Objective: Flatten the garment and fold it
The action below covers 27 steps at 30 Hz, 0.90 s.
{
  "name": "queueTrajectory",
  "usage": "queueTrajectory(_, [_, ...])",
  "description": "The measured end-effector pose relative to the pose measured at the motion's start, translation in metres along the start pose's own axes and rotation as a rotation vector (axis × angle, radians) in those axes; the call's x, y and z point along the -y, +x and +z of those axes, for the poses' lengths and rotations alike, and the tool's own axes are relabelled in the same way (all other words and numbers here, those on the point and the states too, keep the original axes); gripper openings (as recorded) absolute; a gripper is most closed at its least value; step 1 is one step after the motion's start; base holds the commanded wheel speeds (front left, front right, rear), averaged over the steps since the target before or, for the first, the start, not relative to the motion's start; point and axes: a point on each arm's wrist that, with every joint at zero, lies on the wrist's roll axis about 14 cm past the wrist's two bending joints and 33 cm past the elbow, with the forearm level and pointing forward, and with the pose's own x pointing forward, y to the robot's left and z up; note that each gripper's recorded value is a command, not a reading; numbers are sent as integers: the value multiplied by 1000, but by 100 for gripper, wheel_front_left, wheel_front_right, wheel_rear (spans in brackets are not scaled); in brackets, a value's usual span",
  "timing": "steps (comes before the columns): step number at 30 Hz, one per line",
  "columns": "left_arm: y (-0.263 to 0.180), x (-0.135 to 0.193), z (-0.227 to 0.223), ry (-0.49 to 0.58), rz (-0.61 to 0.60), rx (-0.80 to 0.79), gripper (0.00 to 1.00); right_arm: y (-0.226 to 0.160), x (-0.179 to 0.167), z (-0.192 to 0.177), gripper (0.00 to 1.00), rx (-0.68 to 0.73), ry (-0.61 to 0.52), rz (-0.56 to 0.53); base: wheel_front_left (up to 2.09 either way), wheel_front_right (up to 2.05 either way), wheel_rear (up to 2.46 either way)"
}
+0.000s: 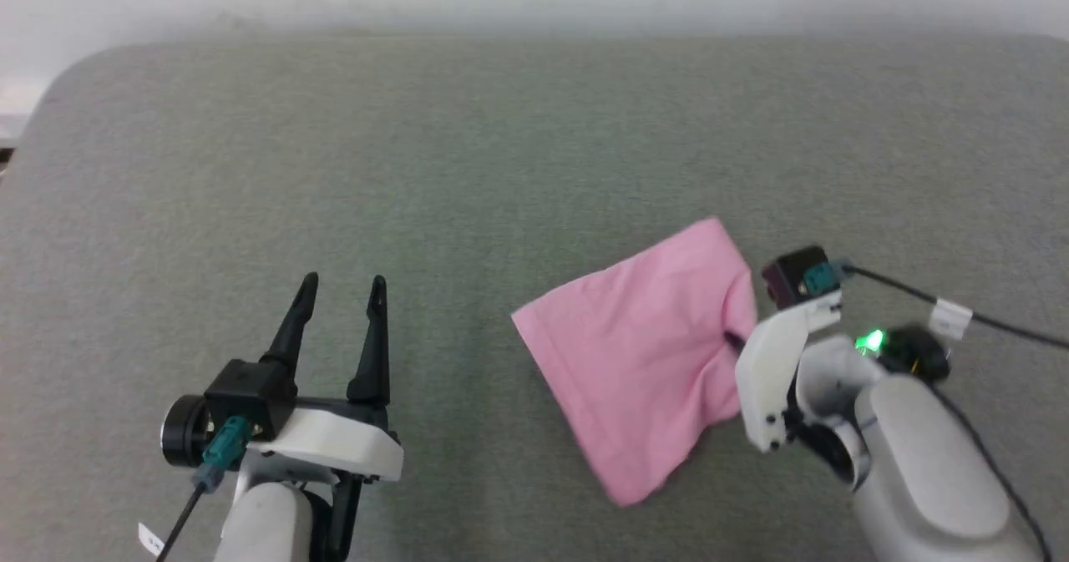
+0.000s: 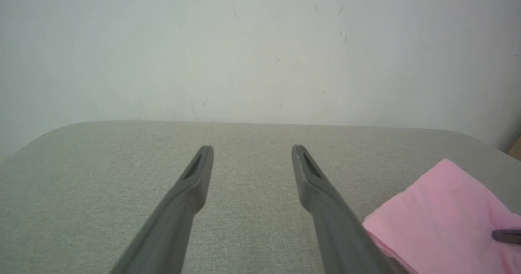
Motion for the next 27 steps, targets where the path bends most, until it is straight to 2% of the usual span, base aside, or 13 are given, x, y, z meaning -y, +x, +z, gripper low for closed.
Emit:
queueTrajectory(2, [6, 9, -1, -4, -30, 4, 100, -5, 17, 16, 0, 20, -116, -59, 0, 0, 0])
queueTrajectory(5, [17, 27, -3, -10, -82, 5, 100, -13, 45, 31, 0, 31, -219, -141, 0, 0, 0])
queueTrajectory(9, [39, 54, -2, -10, -166, 29, 100, -29, 94, 48, 0, 41, -293, -272, 0, 0, 0])
queueTrajectory(11, [50, 69, -2, -12, -214, 39, 100, -38, 123, 53, 0, 45, -295, -346, 0, 0, 0])
queueTrajectory(15, [69, 94, -10, -2, -302, 44, 100, -60, 179, 54, 0, 62, -215, -482, 0, 0, 0])
queueTrajectory(21, [94, 122, -34, 6, -405, 17, 100, -86, 251, 29, 0, 27, -95, -667, 0, 0, 0])
queueTrajectory(27, [110, 137, -64, 2, -470, -30, 100, -107, 304, 6, 0, -22, -67, -831, 0, 0, 0])
